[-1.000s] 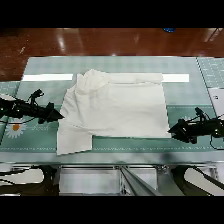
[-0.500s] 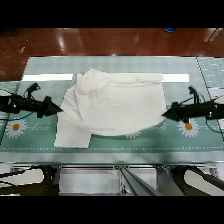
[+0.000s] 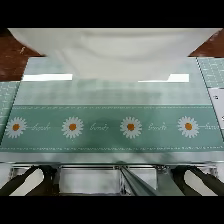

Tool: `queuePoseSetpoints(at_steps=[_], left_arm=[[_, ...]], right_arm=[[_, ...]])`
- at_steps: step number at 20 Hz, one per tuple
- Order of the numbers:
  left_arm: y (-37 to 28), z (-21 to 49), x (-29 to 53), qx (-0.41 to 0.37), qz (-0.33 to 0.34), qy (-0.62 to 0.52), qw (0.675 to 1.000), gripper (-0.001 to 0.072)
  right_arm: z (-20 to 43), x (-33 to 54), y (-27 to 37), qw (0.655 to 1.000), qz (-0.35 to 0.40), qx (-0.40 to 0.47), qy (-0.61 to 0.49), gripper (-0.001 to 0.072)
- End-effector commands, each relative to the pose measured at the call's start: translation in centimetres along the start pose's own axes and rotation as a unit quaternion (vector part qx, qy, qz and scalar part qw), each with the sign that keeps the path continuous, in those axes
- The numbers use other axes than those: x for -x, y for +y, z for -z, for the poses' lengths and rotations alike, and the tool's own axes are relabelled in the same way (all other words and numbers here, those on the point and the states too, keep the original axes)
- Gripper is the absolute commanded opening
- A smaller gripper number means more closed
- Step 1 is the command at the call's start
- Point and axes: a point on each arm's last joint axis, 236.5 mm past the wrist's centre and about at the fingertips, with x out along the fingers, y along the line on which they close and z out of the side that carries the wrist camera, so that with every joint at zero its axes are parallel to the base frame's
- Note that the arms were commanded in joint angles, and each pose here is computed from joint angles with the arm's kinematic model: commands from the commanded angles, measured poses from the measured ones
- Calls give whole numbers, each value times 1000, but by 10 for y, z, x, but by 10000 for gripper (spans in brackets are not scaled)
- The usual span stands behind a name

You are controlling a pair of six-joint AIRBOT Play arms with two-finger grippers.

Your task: Fold the shirts.

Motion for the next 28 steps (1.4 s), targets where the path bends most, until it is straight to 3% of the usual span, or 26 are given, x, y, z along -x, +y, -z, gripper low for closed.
queuePoseSetpoints(at_steps=[1,7,11,15,18,22,28], left_arm=[[-83,-83,79,-136,-77,-130,979,24],[-144,-62,183,-269,-200,-155,929,24],[-143,-32,230,-261,-276,-143,914,24],[-106,0,211,-187,-276,-107,937,24],[-28,51,168,-111,-290,-10,950,24],[51,129,92,-5,-233,114,966,24],[171,217,-25,83,-236,227,941,24]], right_arm=[[-67,99,59,986,39,88,-135,22],[-25,189,112,976,74,138,-148,22],[14,216,99,979,137,110,-107,22],[37,205,76,983,160,76,-55,22],[63,157,55,991,130,36,11,22],[103,66,21,995,58,-30,73,22],[187,-75,-98,971,74,-134,181,22]])
